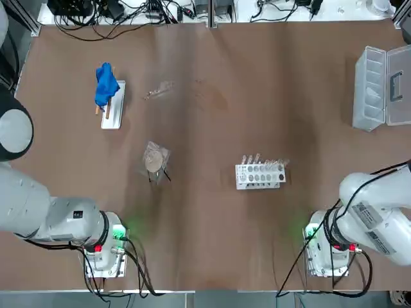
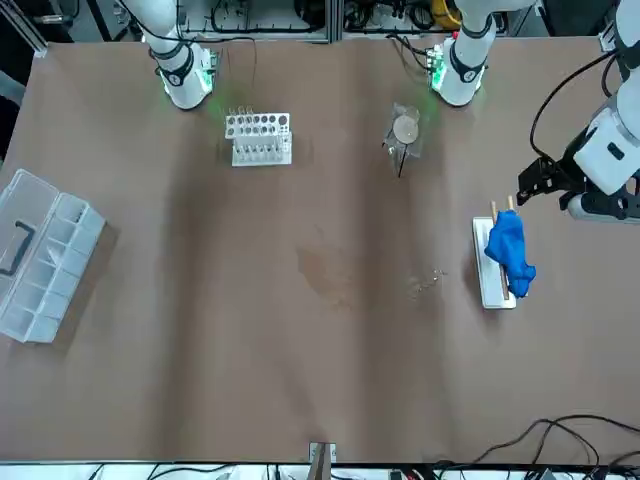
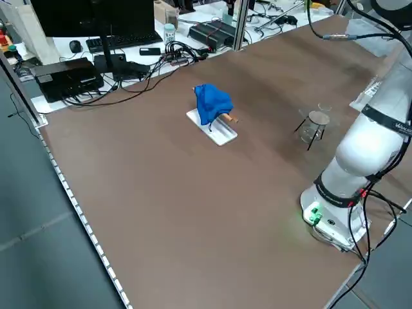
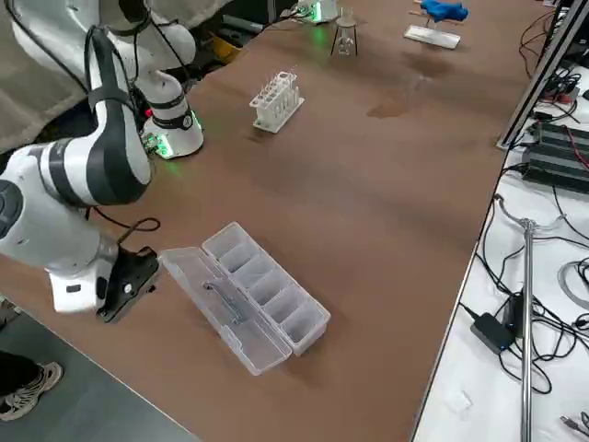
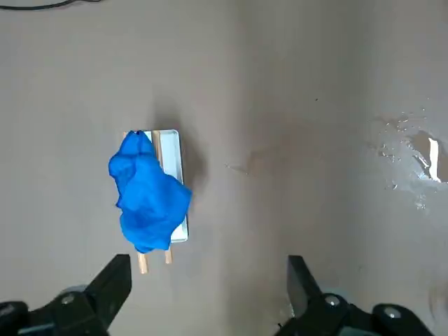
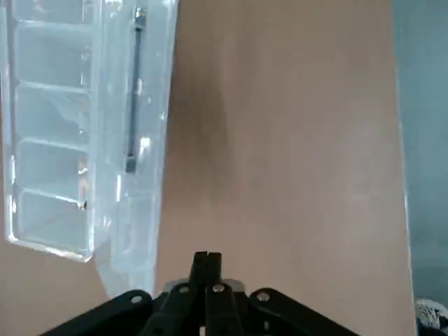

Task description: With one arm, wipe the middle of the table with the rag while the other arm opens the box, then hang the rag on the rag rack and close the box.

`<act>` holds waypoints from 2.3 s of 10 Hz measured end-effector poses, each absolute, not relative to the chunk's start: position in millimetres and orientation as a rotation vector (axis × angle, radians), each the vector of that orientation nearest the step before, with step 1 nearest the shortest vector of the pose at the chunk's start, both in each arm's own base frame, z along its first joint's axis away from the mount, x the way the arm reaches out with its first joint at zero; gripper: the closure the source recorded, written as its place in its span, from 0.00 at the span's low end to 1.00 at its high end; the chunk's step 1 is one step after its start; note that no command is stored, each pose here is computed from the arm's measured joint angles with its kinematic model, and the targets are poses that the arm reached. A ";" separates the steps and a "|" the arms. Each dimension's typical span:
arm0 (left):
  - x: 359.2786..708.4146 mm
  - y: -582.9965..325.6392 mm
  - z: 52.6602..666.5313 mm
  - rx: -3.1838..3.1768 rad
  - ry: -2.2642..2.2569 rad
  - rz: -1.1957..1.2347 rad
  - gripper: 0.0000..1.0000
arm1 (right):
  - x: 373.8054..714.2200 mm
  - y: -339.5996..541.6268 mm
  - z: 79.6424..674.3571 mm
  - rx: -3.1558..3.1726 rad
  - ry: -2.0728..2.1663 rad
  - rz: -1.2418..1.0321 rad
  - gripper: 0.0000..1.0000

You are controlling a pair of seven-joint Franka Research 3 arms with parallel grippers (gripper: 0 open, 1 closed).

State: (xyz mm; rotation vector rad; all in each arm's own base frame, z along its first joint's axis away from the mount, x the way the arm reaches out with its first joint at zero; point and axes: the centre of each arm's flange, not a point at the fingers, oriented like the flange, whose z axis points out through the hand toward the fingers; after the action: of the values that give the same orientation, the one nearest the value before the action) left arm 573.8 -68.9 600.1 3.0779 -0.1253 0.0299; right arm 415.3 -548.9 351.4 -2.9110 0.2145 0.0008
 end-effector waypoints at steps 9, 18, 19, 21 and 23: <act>573.5 -69.3 597.0 3.078 -0.126 0.017 0.02 | 457.7 -541.9 286.1 -2.787 0.119 -0.204 0.97; 573.6 -69.3 596.5 3.078 -0.126 0.015 0.02 | 575.3 -424.3 311.7 -2.669 -0.128 -0.247 0.95; 573.6 -69.3 596.5 3.078 -0.126 0.015 0.02 | 585.4 -411.1 311.4 -2.668 -0.138 -0.238 0.95; 573.6 -69.4 596.5 3.078 -0.127 0.015 0.02 | 587.4 -411.1 308.7 -2.678 -0.132 -0.244 0.94; 573.6 -69.4 596.4 3.078 -0.127 0.015 0.02 | 588.7 -417.9 302.6 -2.706 -0.110 -0.279 0.94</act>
State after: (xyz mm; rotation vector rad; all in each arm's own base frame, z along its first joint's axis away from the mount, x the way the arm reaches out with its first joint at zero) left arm 573.6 -69.4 596.4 3.0784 -0.1265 0.0150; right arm 588.7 -417.9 302.6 -2.7056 -0.1101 -0.2792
